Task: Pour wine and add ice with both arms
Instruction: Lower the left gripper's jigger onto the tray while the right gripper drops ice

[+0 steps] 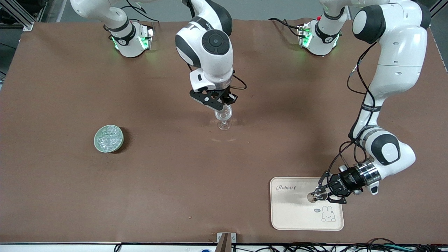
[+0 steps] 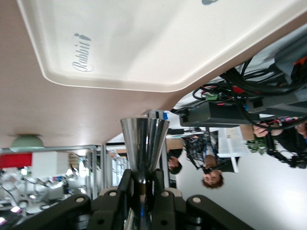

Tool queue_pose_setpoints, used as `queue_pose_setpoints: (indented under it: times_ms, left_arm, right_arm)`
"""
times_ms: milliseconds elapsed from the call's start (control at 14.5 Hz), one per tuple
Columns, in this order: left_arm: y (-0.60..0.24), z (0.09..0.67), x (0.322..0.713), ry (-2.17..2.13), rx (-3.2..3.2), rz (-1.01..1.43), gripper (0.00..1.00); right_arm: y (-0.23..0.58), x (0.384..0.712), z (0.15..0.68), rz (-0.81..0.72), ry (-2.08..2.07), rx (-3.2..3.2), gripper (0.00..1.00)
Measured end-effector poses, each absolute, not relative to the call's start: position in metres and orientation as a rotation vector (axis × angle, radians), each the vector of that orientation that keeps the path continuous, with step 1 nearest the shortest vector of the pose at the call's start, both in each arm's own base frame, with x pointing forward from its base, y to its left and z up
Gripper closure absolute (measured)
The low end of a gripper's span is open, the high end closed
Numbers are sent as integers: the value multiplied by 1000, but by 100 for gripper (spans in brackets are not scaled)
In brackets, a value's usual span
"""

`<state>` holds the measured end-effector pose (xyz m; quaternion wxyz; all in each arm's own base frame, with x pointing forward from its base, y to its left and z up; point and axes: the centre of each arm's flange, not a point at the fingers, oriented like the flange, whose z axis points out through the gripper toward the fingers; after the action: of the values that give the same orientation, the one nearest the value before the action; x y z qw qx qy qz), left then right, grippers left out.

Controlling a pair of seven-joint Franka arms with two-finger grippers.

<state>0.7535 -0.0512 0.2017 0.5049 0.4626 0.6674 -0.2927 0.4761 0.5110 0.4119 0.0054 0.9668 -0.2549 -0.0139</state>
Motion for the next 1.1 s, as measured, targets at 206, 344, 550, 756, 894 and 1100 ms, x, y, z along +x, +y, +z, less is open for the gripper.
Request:
queue_pose_setpoints:
  times_ms: [206,344,550,756,894,1100]
  left_arm:
    - [-49,192,753,1630,1067,-705,79]
    - [-47,184,752,1644,1054,-707,79]
    - [-45,167,749,1667,1040,-715,79]
    - [-43,154,747,1679,1047,-686,79]
    - [-43,146,746,1678,1057,-676,79]
    - [-48,141,749,1680,1060,-665,79]
  right_arm:
    - [514,480,408,-27,-804,3045,73]
    - [516,482,406,-15,-808,3058,73]
    - [517,482,404,-14,-809,3059,73]
    - [517,483,403,-14,-809,3058,73]
    - [517,483,403,-14,-808,3057,73]
    - [517,482,402,-17,-805,3053,73]
